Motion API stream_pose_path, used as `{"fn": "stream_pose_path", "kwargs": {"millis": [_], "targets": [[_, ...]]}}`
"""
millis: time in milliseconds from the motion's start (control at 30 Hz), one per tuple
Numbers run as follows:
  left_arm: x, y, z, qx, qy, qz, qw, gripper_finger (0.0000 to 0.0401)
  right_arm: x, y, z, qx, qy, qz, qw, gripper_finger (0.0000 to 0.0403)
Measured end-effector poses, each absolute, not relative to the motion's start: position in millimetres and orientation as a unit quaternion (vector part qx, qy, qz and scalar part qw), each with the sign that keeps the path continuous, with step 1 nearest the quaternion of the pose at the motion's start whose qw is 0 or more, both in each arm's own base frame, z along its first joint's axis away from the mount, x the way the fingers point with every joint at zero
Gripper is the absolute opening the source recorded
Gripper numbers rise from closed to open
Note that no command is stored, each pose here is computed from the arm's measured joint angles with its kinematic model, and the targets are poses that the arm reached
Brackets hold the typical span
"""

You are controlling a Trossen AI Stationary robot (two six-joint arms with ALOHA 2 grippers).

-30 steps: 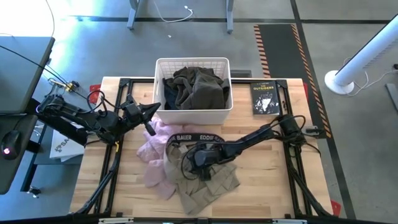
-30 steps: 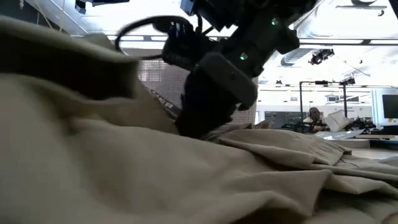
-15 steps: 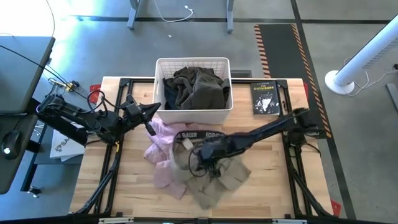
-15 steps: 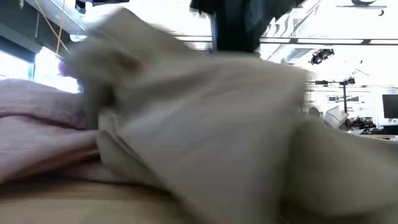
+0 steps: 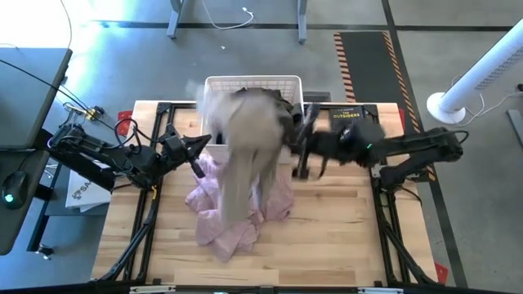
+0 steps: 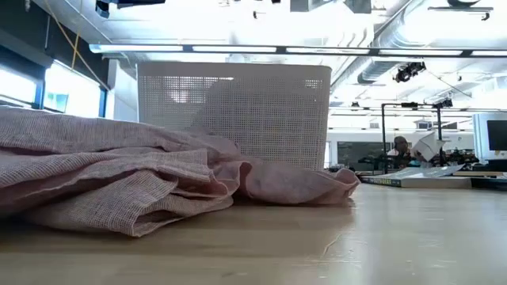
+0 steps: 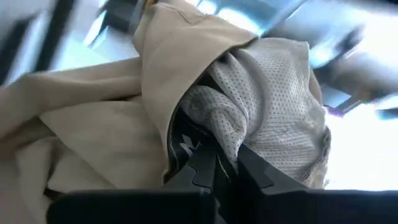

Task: Sort clothes
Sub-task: Put the brown short into the white bin

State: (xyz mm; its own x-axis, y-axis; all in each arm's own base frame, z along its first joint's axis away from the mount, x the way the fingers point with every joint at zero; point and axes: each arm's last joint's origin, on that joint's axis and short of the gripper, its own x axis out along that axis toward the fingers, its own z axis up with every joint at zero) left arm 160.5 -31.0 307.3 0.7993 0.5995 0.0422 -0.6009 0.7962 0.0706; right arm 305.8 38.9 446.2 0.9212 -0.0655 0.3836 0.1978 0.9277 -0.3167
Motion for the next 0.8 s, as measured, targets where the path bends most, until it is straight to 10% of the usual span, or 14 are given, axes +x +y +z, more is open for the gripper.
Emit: {"fn": "stream_pose_path", "kwargs": {"millis": [200, 800], "targets": [[161.0, -28.3, 307.8, 0.038, -0.011, 0.324, 0.945, 0.0, 307.9, -41.9, 460.9, -0.136, -0.194, -0.185, 0.954, 0.0016], [161.8, -22.8, 307.9, 0.038, -0.011, 0.34, 0.94, 0.0, 425.8, -201.2, 283.7, 0.036, 0.411, -0.194, 0.89, 0.0019]]}}
